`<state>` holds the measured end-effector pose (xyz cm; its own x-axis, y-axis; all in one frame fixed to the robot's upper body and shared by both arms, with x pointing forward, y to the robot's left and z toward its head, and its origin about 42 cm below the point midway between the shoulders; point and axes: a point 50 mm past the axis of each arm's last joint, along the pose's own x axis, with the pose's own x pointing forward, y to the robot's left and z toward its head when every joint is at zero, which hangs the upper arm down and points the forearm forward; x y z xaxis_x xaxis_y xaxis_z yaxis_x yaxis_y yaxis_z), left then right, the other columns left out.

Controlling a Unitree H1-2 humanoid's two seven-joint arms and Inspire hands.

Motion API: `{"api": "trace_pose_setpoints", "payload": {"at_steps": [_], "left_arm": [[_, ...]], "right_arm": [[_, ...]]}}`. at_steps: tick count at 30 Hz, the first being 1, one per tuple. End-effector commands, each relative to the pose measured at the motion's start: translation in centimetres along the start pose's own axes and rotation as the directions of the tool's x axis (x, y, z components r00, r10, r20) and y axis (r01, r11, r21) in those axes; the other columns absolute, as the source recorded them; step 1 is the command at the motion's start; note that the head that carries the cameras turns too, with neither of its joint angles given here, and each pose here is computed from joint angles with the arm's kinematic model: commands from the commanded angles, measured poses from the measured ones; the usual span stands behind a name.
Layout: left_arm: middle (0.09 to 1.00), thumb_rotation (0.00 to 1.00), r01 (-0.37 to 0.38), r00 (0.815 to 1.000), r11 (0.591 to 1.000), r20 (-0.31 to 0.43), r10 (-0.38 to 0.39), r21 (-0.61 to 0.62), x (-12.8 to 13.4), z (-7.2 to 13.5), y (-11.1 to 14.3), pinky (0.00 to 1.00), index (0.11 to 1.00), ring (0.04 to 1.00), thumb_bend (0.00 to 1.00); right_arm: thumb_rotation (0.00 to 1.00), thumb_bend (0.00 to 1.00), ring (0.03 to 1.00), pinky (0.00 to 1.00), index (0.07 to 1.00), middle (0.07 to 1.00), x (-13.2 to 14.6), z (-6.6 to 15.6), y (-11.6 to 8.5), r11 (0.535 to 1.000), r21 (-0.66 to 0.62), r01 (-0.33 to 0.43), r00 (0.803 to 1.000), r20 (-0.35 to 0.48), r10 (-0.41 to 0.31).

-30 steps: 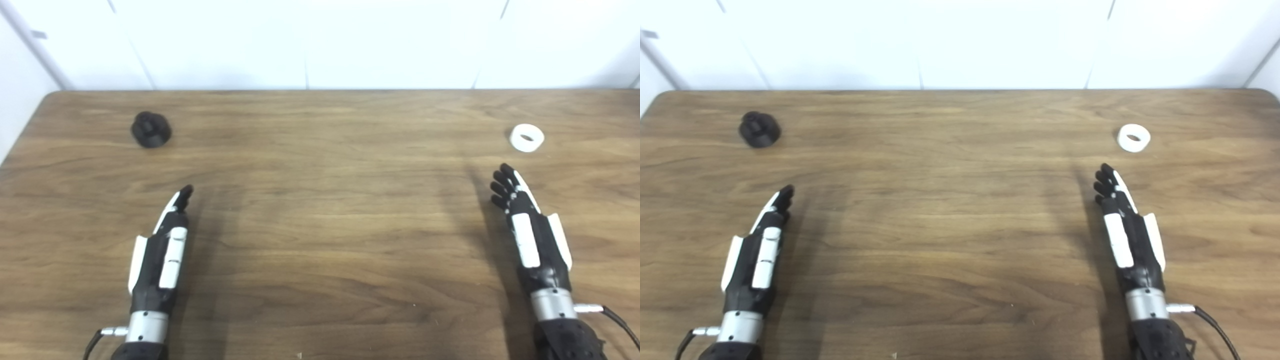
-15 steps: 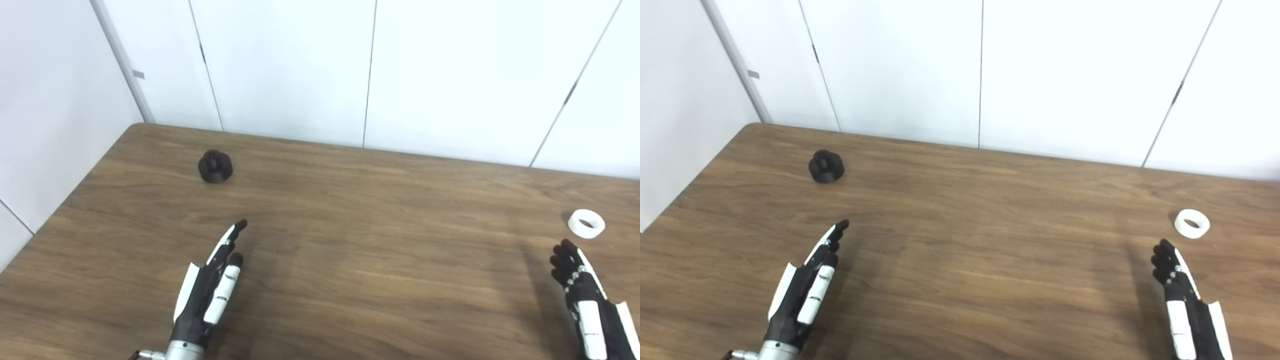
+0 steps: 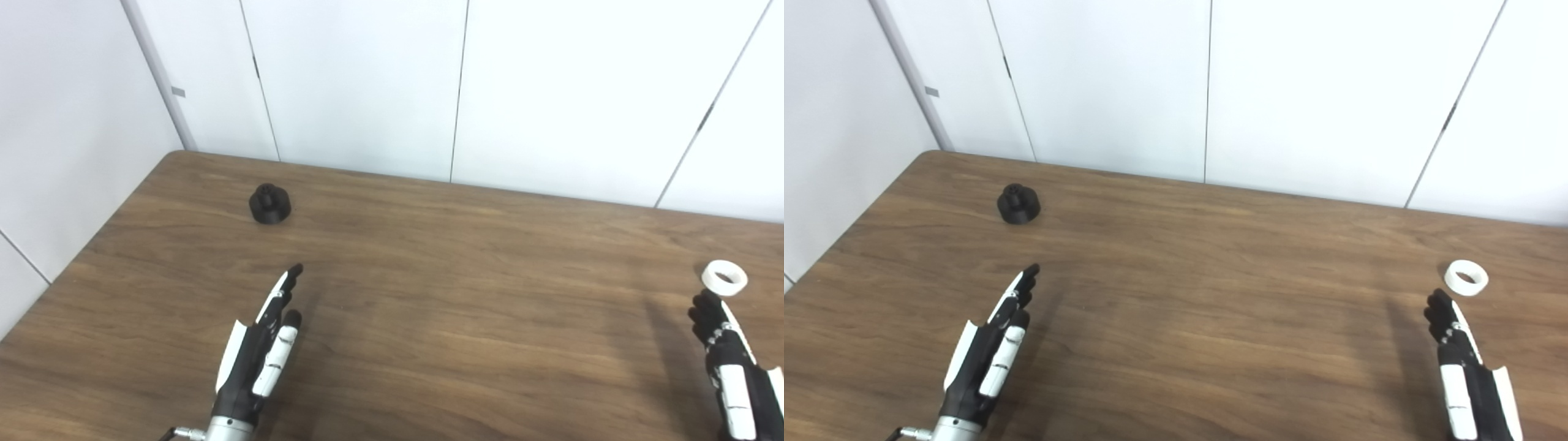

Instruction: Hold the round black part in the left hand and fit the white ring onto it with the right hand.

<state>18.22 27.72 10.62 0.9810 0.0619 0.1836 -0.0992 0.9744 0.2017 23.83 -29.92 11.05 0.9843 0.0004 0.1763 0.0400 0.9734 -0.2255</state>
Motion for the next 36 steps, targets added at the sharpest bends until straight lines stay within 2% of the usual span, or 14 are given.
{"api": "trace_pose_setpoints", "payload": {"at_steps": [1,2,5,6,7,10,11,15,16,18,22,29,36], "left_arm": [[1.0,0.78,-0.011,0.995,0.998,-0.098,0.006,-0.054,-1.0,-1.6,-1.8,1.0,0.97,1.0,0.54],[1.0,0.72,-0.02,0.995,0.999,-0.097,0.016,-0.039,-1.0,-1.4,-1.7,0.99,0.97,1.0,0.54],[0.973,0.56,-0.048,0.996,0.997,-0.077,0.052,0.055,-0.8,-0.5,-1.2,0.88,0.949,0.957,0.56],[0.96,0.46,-0.06,0.996,0.995,-0.065,0.065,0.082,-0.6,-0.1,-0.9,0.91,0.939,0.95,0.6],[0.954,0.41,-0.073,0.995,0.992,-0.053,0.079,0.107,-0.4,0.3,-0.7,0.92,0.936,0.946,0.62],[0.947,0.32,-0.099,0.994,0.981,-0.029,0.105,0.166,0.7,1.4,0.6,0.95,0.934,0.951,0.71],[0.942,0.3,-0.103,0.994,0.978,-0.026,0.11,0.179,1.0,1.7,0.9,0.93,0.933,0.943,0.73],[0.939,0.29,-0.144,0.988,0.939,-0.006,0.153,0.312,3.1,3.5,2.8,0.95,0.9,0.947,0.81],[0.958,0.28,-0.146,0.987,0.931,-0.01,0.158,0.333,3.7,4.0,3.2,0.95,0.92,0.966,0.83],[0.977,0.29,-0.152,0.985,0.915,-0.016,0.17,0.373,4.8,5.0,3.9,0.99,0.935,0.992,0.85],[0.958,0.29,-0.164,0.984,0.88,0.004,0.181,0.446,6.5,6.4,5.0,0.98,0.917,0.993,0.87],[0.958,0.31,-0.167,0.982,0.822,0.014,0.19,0.545,9.4,7.3,7.2,0.99,0.908,1.0,0.89],[0.949,0.34,-0.196,0.971,0.763,0.011,0.24,0.616,12.7,6.9,9.1,0.96,0.896,0.987,0.92]], "right_arm": [[1.0,0.48,0.935,0.94,0.948,0.942,-2.7,-3.6,0.5,1.0,0.012,0.012,0.991,-0.131,-0.01],[1.0,0.49,0.933,0.94,0.944,0.939,-2.7,-3.6,0.5,1.0,0.011,0.016,0.991,-0.134,-0.014],[1.0,0.52,0.923,0.93,0.938,0.934,-2.9,-3.5,0.5,1.0,0.008,0.019,0.99,-0.139,-0.017],[1.0,0.52,0.917,0.91,0.938,0.932,-2.9,-3.5,0.5,1.0,0.003,0.019,0.99,-0.139,-0.018],[1.0,0.52,0.914,0.91,0.937,0.931,-3.0,-3.5,0.5,1.0,-0.003,0.019,0.99,-0.141,-0.019],[1.0,0.54,0.913,0.9,0.935,0.929,-3.1,-3.5,0.6,1.0,-0.016,0.021,0.989,-0.146,-0.023],[1.0,0.54,0.913,0.9,0.933,0.928,-3.1,-3.5,0.6,1.0,-0.018,0.022,0.989,-0.148,-0.024],[1.0,0.55,0.915,0.9,0.938,0.931,-3.1,-3.4,0.7,1.0,-0.008,0.023,0.989,-0.149,-0.024],[1.0,0.54,0.918,0.91,0.941,0.934,-3.1,-3.4,0.7,1.0,-0.009,0.022,0.989,-0.147,-0.023],[1.0,0.54,0.917,0.9,0.939,0.933,-3.1,-3.4,0.7,1.0,-0.015,0.022,0.989,-0.145,-0.024],[1.0,0.56,0.913,0.89,0.939,0.929,-3.2,-3.4,0.7,1.0,-0.023,0.021,0.988,-0.149,-0.024],[1.0,0.56,0.899,0.88,0.934,0.922,-3.2,-3.5,0.7,0.999,-0.033,0.02,0.989,-0.143,-0.024],[1.0,0.58,0.896,0.87,0.934,0.92,-3.2,-3.5,0.7,0.999,-0.043,0.016,0.989,-0.143,-0.022]]}}
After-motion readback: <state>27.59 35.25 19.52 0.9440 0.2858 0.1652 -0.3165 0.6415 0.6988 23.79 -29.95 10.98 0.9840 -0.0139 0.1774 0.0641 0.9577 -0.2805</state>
